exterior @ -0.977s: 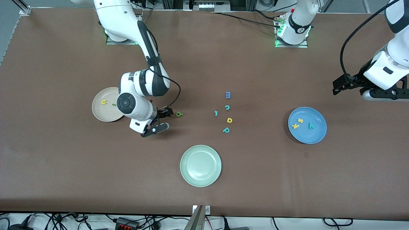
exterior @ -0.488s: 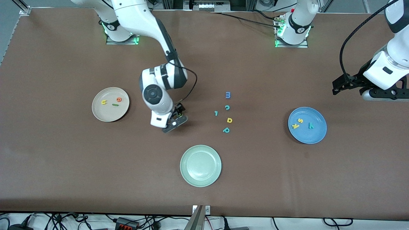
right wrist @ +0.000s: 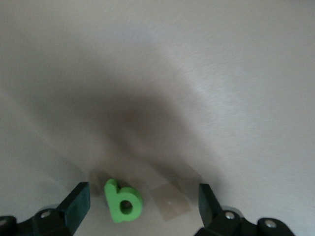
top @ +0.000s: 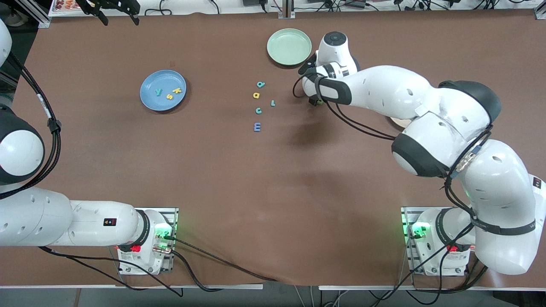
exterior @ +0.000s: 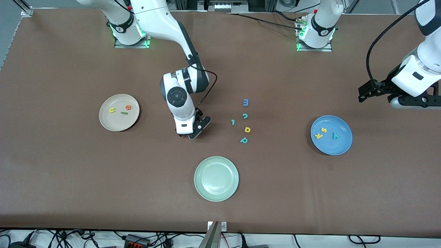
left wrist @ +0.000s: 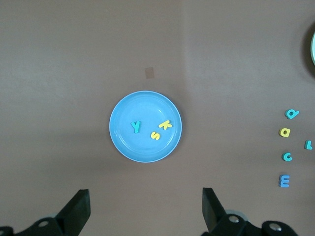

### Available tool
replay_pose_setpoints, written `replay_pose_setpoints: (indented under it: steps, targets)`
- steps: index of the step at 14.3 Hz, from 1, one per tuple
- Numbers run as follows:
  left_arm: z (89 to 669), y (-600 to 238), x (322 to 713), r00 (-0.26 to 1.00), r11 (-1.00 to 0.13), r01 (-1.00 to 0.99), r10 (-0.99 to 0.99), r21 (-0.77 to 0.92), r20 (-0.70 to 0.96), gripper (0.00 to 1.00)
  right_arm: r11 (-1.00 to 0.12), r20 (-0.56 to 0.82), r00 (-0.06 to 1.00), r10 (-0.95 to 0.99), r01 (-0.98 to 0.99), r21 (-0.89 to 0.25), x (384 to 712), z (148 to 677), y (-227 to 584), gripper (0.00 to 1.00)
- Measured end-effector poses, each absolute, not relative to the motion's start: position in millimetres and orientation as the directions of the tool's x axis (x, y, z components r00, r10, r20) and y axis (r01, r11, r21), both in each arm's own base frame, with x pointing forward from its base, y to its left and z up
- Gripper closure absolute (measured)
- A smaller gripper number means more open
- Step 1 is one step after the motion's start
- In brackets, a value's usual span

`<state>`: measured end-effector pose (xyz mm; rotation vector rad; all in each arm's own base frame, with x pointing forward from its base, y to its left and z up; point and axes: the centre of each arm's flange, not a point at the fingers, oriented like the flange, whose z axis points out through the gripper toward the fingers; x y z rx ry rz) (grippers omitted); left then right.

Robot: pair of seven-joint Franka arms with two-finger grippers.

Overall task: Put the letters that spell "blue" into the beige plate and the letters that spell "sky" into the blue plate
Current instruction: 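Move the right gripper to the green b and grasp it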

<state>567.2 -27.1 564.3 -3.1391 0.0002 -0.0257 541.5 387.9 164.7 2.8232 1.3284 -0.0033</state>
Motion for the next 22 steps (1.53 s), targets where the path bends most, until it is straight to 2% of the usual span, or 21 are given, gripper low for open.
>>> replay_pose_setpoints:
  steps: [1, 4, 5, 6, 7, 10, 11, 13, 18, 22]
  targets:
    - [564.3, -27.1, 567.2, 1.000, -1.000, 0.000, 0.000, -0.002, 0.016, 0.00, -0.632, -0.011, 0.633, 0.774, 0.774, 0.021, 539.5, 164.5, 390.0, 0.10]
    - [564.3, -27.0, 567.2, 1.000, -1.000, 0.000, 0.000, -0.002, 0.016, 0.00, -0.623, -0.011, 0.623, 0.782, 0.782, 0.023, 539.3, 165.7, 390.1, 0.15]
    - [564.3, -27.0, 567.2, 1.000, -1.000, 0.000, 0.000, -0.002, 0.016, 0.00, -0.615, -0.010, 0.615, 0.788, 0.788, 0.023, 539.4, 166.8, 390.3, 0.22]
    - [564.3, -27.0, 567.2, 1.000, -1.000, 0.000, 0.000, -0.002, 0.016, 0.00, -0.610, -0.010, 0.610, 0.792, 0.792, 0.023, 539.5, 167.0, 390.1, 0.22]
    - [564.3, -27.0, 567.2, 1.000, -1.000, 0.000, 0.000, -0.002, 0.016, 0.00, -0.606, -0.009, 0.606, 0.795, 0.795, 0.023, 539.7, 167.4, 389.9, 0.28]
    - [564.3, -26.9, 567.2, 1.000, -1.000, 0.000, 0.000, -0.002, 0.016, 0.00, -0.603, -0.007, 0.604, 0.797, 0.797, 0.024, 540.6, 169.1, 389.4, 0.55]
    - [564.3, -26.7, 567.2, 1.000, -1.000, 0.000, 0.000, -0.002, 0.016, 0.00, -0.603, -0.007, 0.603, 0.797, 0.797, 0.024, 540.6, 169.1, 389.4, 0.55]
    - [564.3, -26.5, 567.2, 1.000, -1.000, 0.001, 0.001, -0.002, 0.016, 0.00, -0.603, -0.006, 0.604, 0.797, 0.797, 0.024, 540.8, 169.8, 389.2, 0.66]
    - [564.3, -26.4, 567.2, 1.000, -1.000, 0.001, 0.001, -0.002, 0.016, 0.00, -0.609, -0.018, 0.609, 0.793, 0.793, 0.022, 542.8, 170.5, 384.4, 0.66]
    - [564.3, -26.4, 567.2, 1.000, -1.000, 0.001, 0.001, -0.002, 0.016, 0.00, -0.655, -0.061, 0.655, 0.753, 0.755, 0.029, 563.6, 191.7, 347.9, 0.66]
